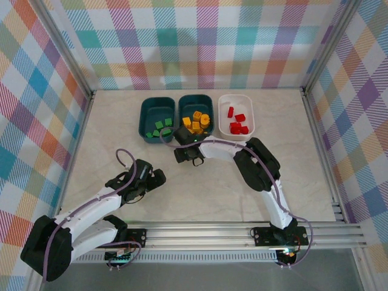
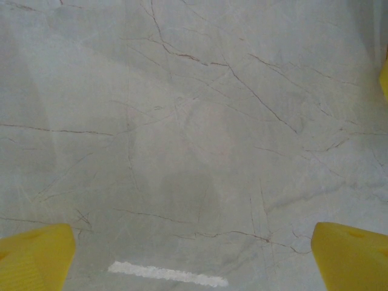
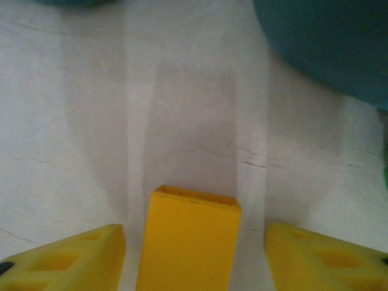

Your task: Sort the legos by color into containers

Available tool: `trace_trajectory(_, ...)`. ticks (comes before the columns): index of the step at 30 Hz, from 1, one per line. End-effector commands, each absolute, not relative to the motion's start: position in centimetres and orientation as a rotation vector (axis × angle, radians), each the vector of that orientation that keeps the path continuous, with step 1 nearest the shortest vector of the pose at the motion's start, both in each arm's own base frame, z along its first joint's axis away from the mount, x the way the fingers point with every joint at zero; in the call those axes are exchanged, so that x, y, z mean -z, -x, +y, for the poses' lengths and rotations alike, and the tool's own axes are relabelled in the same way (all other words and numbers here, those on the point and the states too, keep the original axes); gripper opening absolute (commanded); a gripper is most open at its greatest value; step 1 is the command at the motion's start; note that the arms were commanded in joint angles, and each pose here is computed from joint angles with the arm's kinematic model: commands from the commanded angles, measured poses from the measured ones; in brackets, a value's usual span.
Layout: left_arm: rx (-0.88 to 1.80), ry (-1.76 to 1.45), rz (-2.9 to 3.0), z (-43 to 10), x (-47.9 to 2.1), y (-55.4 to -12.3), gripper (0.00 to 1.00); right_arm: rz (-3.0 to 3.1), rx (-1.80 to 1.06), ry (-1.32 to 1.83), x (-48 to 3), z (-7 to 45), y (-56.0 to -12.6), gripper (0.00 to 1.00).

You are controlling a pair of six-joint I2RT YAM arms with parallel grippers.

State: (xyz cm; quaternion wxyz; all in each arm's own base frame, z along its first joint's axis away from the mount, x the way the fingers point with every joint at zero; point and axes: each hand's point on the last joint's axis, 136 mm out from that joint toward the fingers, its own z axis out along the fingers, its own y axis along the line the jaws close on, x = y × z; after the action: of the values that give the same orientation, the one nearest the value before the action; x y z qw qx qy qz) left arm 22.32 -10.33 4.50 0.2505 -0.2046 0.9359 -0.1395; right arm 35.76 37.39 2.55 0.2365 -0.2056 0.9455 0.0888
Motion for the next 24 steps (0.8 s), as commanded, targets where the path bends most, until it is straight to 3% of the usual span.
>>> trace_trajectory(1,0.348,0.586,2.551,-9.5,-3.7,-21.7,1.00,2.620,-0.202,0.567,-2.2,36.6,-35.2,0.49)
trace_trajectory(4,0.349,0.585,2.549,-9.4,-3.7,-21.6,1.00,2.564,-0.202,0.571,-3.9,36.5,-35.7,0.35)
trace_trajectory(7,0.354,0.582,2.548,-9.5,-3.8,-21.6,1.00,2.503,-0.218,0.567,-6.4,36.7,-36.3,0.29)
trace_trajectory(14,0.409,0.581,2.553,-10.2,-4.0,-21.6,1.00,2.335,-0.159,0.513,-13.1,35.1,-40.2,0.29)
trace_trajectory(24,0.451,0.536,2.640,-11.8,-3.5,-21.5,1.00,2.409,-0.099,0.375,-12.0,30.8,-49.8,0.33)
